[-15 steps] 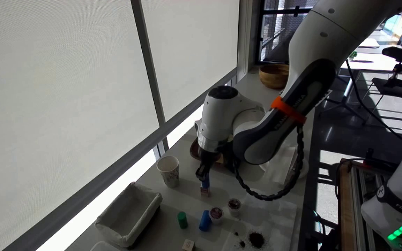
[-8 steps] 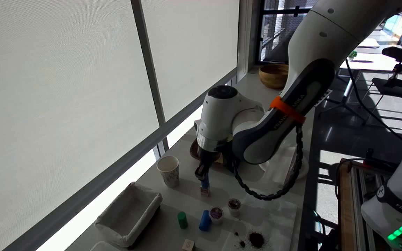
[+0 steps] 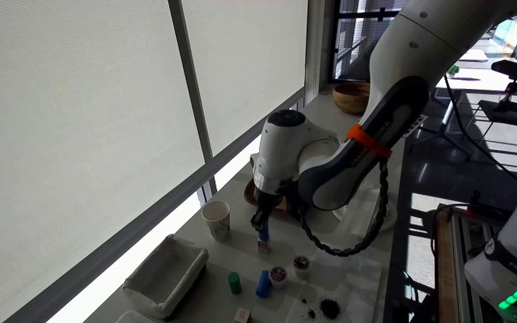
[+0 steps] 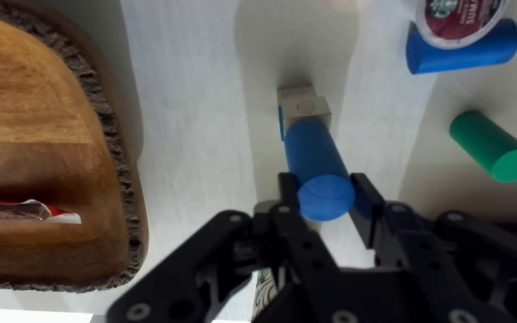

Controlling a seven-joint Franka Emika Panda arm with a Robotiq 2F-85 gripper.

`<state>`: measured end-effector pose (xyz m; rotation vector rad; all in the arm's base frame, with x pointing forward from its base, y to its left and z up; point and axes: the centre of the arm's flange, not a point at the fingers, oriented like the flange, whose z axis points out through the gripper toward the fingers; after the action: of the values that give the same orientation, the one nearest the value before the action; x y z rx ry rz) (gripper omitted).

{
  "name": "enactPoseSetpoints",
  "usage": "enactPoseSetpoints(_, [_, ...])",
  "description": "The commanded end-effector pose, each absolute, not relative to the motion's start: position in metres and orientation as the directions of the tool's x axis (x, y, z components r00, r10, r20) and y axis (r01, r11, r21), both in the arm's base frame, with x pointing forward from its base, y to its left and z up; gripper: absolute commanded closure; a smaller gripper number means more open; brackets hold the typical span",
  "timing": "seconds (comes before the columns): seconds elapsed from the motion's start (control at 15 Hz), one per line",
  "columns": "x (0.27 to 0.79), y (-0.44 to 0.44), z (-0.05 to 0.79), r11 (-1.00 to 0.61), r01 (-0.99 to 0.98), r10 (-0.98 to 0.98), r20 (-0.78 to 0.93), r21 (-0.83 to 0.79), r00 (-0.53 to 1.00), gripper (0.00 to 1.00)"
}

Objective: Rearrange the some of the blocks

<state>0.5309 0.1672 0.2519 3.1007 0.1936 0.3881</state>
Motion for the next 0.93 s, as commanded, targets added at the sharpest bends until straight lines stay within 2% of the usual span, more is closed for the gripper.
enactPoseSetpoints(0.0, [0.531, 0.170, 0.245, -0.992, 0.122, 0.123, 0.257, 0.018, 0.959, 0.92])
enactPoseSetpoints(0.33, [0.530, 0.171, 0.243, -0.993, 0.120, 0.120, 0.252, 0.017, 0.960, 0.91])
enactPoseSetpoints(0.4, [0.530, 0.171, 0.243, -0.993, 0.120, 0.121, 0.255, 0.016, 0.959, 0.42])
enactPoseSetpoints(0.53, [0.530, 0.171, 0.245, -0.993, 0.119, 0.121, 0.260, 0.023, 0.958, 0.34])
enactPoseSetpoints(0.8, [0.532, 0.173, 0.253, -0.991, 0.128, 0.135, 0.279, 0.041, 0.951, 0.03])
enactPoseSetpoints(0.87, [0.532, 0.174, 0.258, -0.989, 0.137, 0.145, 0.272, 0.050, 0.951, 0.00])
